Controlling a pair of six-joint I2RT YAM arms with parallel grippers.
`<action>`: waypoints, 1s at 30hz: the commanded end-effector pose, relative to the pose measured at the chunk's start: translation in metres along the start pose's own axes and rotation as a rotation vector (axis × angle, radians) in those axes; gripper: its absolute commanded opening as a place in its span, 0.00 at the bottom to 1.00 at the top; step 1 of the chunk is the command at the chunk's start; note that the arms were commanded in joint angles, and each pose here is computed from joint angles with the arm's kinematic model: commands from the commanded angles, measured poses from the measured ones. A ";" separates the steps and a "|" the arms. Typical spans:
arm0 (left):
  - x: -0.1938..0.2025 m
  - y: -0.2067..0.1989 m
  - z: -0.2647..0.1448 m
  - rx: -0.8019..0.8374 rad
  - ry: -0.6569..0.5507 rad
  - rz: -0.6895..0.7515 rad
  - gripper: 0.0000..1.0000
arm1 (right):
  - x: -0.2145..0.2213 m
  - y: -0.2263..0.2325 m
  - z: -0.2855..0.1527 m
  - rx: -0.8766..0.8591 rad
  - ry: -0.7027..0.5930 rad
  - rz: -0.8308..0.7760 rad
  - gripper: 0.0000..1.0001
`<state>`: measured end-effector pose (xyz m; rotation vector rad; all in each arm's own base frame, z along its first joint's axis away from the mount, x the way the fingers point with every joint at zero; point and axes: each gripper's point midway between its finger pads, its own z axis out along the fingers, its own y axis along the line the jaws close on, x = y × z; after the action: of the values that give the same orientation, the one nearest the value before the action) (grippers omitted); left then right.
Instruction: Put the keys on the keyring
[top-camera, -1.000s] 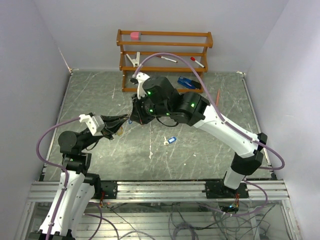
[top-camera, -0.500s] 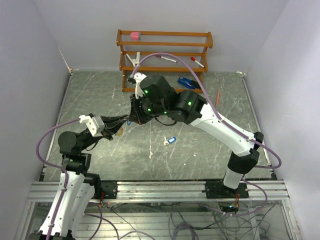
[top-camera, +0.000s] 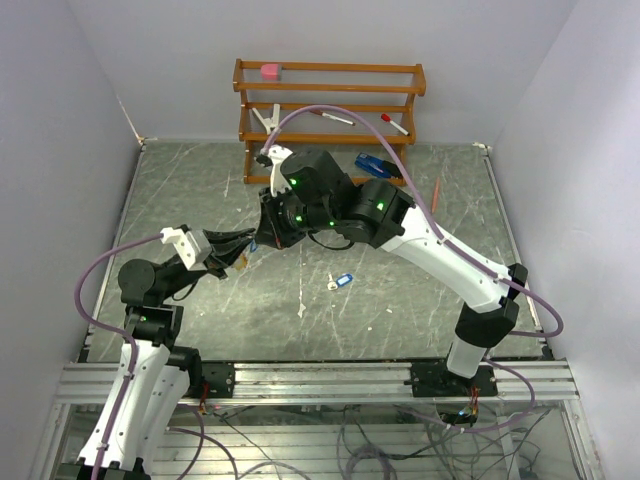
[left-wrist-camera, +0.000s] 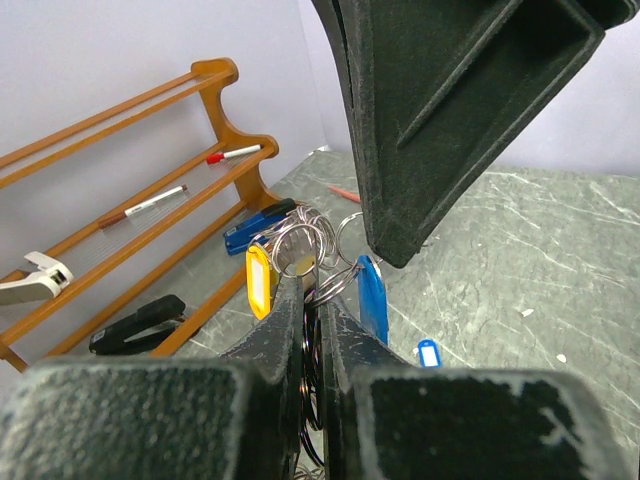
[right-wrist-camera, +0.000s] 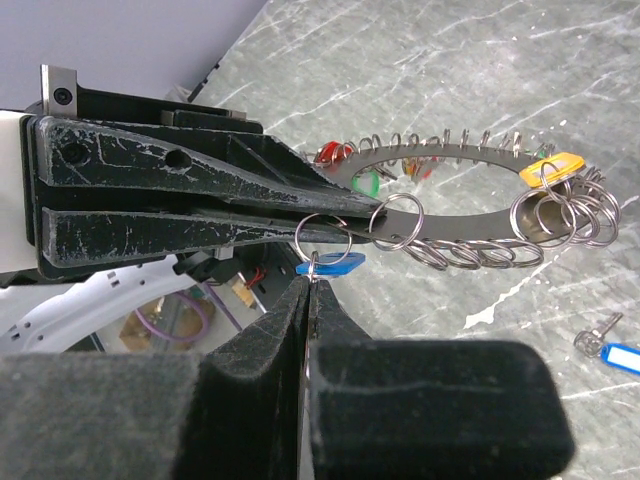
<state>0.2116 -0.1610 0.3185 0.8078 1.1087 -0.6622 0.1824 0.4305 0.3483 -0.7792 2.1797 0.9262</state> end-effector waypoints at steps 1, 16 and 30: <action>-0.034 0.009 0.002 -0.032 -0.074 0.120 0.07 | -0.001 0.010 0.000 -0.038 0.001 0.011 0.00; -0.041 0.011 0.003 -0.047 -0.102 0.120 0.07 | 0.001 0.027 0.018 -0.074 0.029 0.067 0.00; -0.049 0.004 0.001 -0.033 -0.139 0.055 0.07 | -0.010 0.030 0.017 -0.062 -0.013 0.117 0.00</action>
<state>0.2145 -0.1582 0.3227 0.7565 1.1208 -0.6680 0.1771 0.4527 0.3523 -0.6733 2.2303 1.0145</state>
